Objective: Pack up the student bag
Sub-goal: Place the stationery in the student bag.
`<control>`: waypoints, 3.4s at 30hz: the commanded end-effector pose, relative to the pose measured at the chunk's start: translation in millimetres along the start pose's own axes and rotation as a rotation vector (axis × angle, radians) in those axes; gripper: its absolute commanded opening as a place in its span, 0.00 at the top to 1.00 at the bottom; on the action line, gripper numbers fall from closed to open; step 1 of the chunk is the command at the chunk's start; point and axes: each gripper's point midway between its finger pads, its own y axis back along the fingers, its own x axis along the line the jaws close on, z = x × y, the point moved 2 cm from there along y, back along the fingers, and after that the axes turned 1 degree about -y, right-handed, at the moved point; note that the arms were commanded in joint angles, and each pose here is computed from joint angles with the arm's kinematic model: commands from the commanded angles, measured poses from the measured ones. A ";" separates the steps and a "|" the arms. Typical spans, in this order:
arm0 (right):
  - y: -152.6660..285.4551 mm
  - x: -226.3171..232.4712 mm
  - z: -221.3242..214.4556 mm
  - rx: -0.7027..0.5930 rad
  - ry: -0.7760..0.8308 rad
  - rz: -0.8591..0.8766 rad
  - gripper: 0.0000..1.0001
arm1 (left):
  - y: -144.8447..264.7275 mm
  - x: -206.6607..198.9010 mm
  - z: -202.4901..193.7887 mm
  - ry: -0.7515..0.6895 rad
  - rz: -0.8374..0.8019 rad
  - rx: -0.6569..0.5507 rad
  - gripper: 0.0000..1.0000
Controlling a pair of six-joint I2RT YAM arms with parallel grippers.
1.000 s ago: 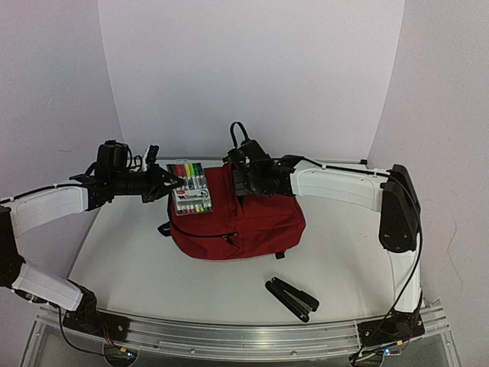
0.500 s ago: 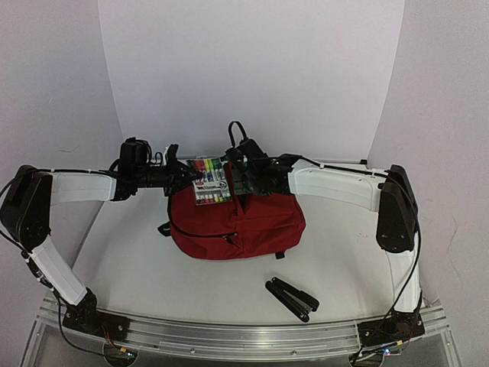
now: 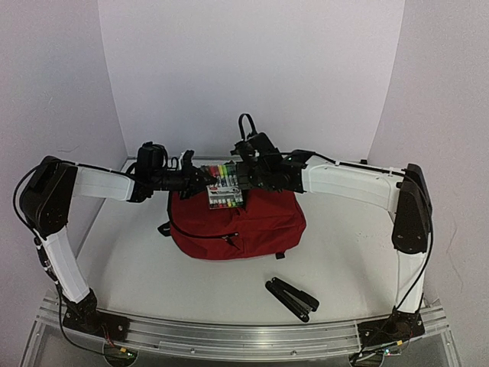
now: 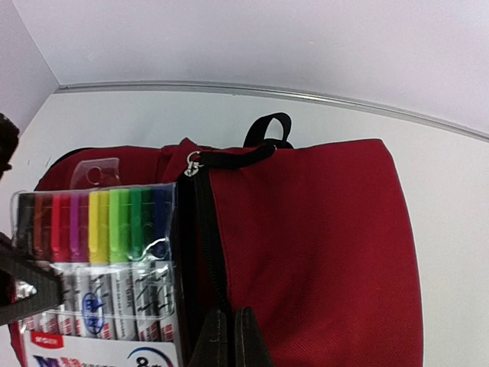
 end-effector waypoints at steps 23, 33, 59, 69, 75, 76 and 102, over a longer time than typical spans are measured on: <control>33.5 20.0 45.2 -0.115 -0.124 0.179 1.00 | -81.9 -3.8 16.3 -0.017 -0.064 -0.035 1.00; 28.7 16.2 38.6 -0.113 -0.128 0.157 1.00 | -119.2 6.1 -2.4 -0.020 -0.047 0.057 0.96; 52.9 38.0 48.5 -0.177 -0.117 0.429 1.00 | -116.7 -12.4 -24.8 -0.174 -0.063 0.279 1.00; 63.6 15.4 47.6 -0.204 -0.135 0.357 1.00 | -88.4 -9.9 -3.3 -0.268 0.106 0.122 0.67; 67.4 9.4 45.4 -0.204 -0.151 0.345 1.00 | -54.9 -24.7 0.7 -0.355 0.244 0.063 0.42; 67.1 9.1 44.6 -0.202 -0.151 0.343 1.00 | -51.2 -26.1 0.4 -0.366 0.257 0.060 0.39; 59.5 8.7 37.8 -0.189 -0.143 0.327 1.00 | -89.5 -25.9 -36.2 -0.301 0.130 0.190 0.90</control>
